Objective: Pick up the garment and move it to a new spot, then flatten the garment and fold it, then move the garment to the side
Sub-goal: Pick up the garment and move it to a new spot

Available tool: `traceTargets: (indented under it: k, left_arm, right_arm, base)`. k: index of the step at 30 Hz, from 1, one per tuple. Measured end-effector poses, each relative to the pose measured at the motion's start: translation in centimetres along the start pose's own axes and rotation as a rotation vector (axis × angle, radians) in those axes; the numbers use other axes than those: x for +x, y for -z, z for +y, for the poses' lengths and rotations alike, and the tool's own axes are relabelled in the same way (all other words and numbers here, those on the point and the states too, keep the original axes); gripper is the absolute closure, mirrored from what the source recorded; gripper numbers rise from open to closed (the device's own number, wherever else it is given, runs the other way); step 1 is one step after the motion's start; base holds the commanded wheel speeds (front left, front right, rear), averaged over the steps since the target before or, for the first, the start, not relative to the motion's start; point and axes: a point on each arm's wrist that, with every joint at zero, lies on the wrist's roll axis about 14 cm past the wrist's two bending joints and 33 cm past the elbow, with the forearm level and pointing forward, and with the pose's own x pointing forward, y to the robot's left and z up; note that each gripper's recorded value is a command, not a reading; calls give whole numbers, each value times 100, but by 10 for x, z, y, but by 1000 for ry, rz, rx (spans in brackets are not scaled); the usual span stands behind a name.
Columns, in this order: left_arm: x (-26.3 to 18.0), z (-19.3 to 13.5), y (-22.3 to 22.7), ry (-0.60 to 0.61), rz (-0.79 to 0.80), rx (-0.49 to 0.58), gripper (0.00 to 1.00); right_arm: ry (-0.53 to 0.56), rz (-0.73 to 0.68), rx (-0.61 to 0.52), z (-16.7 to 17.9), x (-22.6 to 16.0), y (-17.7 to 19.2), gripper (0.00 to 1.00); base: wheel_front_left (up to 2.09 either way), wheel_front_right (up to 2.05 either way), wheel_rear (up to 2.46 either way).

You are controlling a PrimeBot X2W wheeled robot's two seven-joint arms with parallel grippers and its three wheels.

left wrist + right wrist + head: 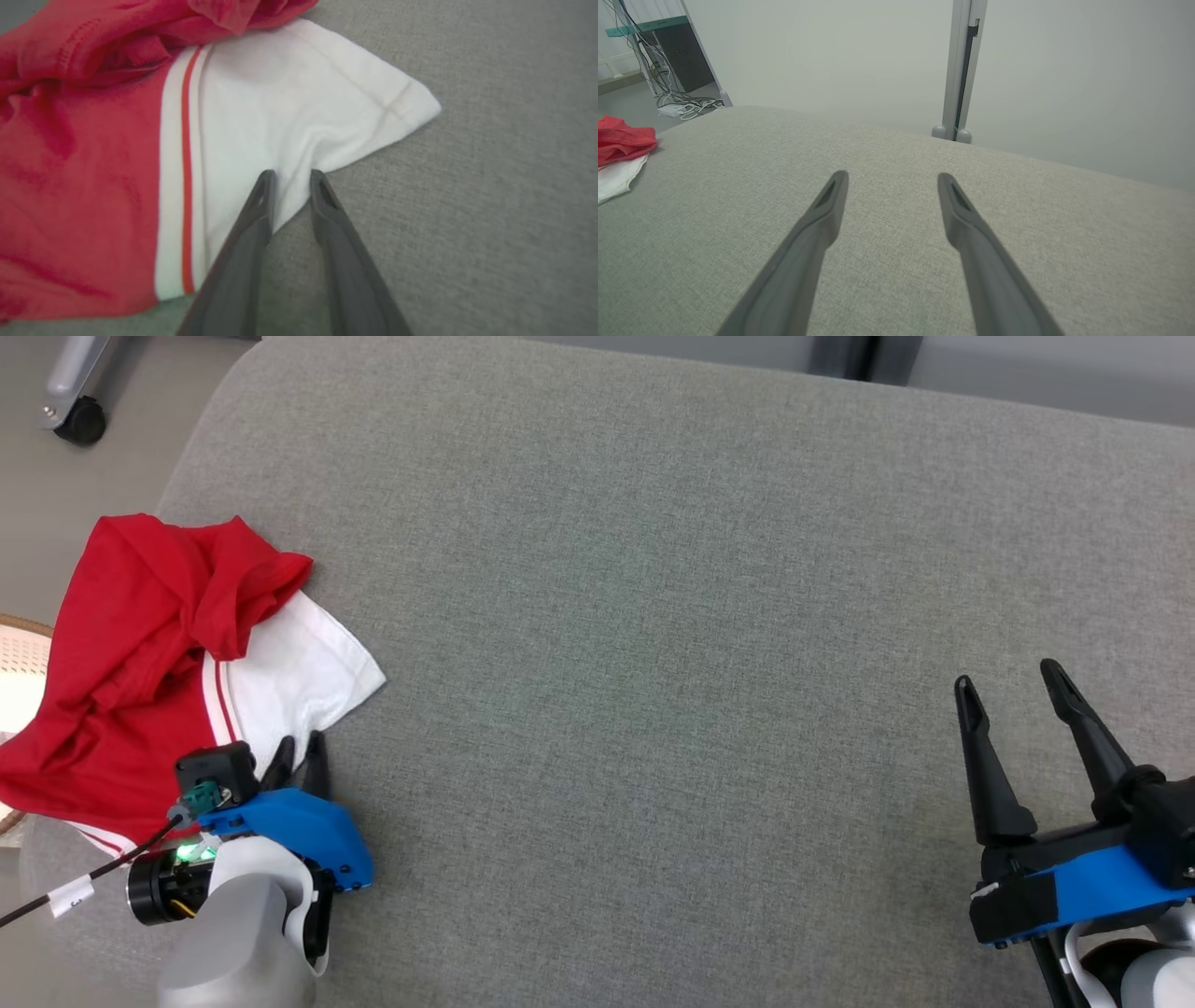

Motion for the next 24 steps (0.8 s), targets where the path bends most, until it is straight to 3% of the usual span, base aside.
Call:
traceTargets:
  k: [4, 14, 24]
  left_arm:
    - [-1, 5, -11, -11, -29, 8, 100]
    - [-35, 1, -85, -7, -345, 49, 100]
    - [-84, -56, -97, 159, -495, 96, 100]
  right_arm:
    - [1, -20, -5, 1, -2, -6, 0]
    - [12, -107, -16, 9, -22, -36, 0]
    - [80, -164, -18, -1, -63, -58, 0]
  base:
    - [0, 0, 0]
    - [0, 0, 0]
    - [0, 0, 0]
